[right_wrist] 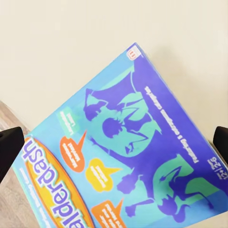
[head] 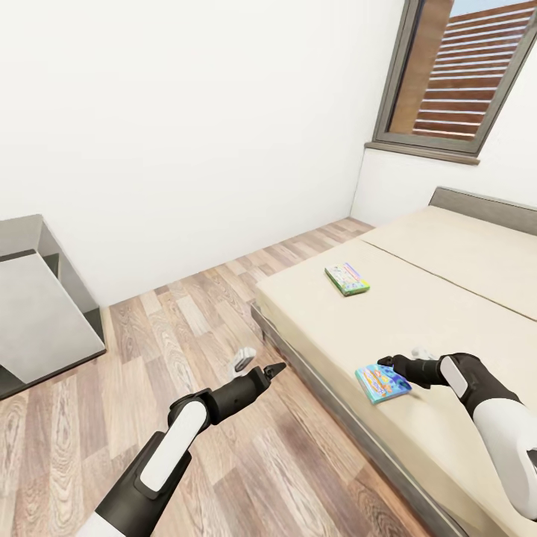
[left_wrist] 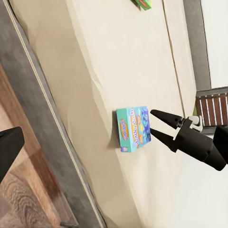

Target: Put all the toys in the child's room - the three board games (two on the bed and one on the table), the two jigsaw puzzles on the table, and the tennis ball on the table - inside the toy box on the table in the child's room.

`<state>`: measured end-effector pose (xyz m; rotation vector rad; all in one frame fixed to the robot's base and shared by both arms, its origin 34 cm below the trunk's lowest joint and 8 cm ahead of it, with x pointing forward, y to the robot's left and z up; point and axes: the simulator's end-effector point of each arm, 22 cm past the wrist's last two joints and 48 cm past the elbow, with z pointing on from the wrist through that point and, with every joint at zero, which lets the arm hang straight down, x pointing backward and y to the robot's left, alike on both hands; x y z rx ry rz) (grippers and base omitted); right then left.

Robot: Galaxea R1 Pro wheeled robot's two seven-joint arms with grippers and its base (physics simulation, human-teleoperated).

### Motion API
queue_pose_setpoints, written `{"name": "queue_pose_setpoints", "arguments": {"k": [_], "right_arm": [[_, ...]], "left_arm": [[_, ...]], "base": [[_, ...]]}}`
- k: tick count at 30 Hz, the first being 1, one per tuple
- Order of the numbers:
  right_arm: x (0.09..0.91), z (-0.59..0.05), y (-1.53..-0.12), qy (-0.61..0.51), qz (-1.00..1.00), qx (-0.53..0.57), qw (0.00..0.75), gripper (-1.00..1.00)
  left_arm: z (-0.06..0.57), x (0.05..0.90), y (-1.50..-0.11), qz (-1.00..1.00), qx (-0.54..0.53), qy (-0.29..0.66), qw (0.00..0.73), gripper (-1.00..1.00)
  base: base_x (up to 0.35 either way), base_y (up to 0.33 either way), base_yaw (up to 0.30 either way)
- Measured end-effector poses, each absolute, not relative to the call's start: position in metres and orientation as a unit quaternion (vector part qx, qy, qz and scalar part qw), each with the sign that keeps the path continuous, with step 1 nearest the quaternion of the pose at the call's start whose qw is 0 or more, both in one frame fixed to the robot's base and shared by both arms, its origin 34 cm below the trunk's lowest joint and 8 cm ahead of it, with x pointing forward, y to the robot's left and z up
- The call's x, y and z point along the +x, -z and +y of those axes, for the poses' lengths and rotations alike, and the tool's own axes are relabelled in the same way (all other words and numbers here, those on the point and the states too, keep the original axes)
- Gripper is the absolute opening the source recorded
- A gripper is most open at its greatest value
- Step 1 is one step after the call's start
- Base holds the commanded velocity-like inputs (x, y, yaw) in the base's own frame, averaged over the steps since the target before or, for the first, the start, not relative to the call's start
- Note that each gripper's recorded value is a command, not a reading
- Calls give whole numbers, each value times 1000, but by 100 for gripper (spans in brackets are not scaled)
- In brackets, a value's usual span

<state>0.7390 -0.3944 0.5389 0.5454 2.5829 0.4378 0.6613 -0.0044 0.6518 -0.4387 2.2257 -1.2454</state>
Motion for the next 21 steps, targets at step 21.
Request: {"name": "queue_pose_setpoints", "arguments": {"k": [21], "right_arm": [[739,-395,-539,-158,939,199,231,100]], "left_arm": [[-4,661,-652,827,-163,463,273,100]], "base": [[0,0,20]]}}
